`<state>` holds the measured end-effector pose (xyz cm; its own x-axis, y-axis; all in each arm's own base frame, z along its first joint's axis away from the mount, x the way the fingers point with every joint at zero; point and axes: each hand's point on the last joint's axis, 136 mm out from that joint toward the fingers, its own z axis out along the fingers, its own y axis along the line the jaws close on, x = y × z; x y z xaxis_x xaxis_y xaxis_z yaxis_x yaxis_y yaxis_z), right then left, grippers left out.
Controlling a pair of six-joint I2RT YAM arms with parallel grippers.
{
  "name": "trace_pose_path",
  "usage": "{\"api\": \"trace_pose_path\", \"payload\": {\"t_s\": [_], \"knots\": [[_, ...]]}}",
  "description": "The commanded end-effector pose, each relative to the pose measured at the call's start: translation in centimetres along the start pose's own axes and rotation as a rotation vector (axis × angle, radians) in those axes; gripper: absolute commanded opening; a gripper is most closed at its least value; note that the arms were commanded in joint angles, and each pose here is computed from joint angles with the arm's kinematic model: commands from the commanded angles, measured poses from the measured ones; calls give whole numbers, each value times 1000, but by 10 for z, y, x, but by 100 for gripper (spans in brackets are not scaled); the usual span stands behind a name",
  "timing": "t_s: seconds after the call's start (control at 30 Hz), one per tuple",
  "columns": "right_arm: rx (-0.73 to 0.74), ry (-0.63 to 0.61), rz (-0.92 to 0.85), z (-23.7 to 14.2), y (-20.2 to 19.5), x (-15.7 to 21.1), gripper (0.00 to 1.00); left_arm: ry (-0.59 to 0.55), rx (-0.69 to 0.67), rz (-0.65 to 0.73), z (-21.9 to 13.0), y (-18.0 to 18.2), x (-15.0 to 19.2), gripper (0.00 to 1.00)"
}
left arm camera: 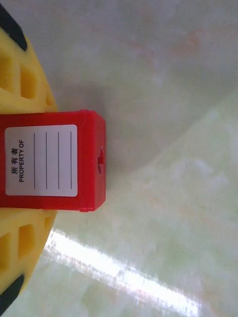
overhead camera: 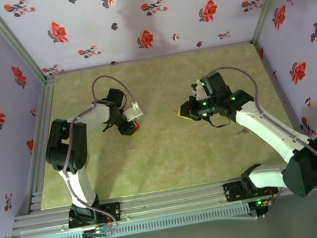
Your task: Unlock with the key
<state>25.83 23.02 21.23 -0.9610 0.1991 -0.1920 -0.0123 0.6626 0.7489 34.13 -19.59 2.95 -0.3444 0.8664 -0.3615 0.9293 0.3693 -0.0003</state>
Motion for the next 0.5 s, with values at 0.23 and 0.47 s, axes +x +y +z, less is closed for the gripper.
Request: {"api": "trace_pose_path", "payload": {"t_s": [0.23, 0.47], "knots": [[-102, 128, -190, -22, 36, 24, 0, -322, -6, 364, -103, -68, -73, 10], [-91, 238, -267, -17, 46, 45, 0, -379, 12, 534, -132, -117, -96, 7]]}}
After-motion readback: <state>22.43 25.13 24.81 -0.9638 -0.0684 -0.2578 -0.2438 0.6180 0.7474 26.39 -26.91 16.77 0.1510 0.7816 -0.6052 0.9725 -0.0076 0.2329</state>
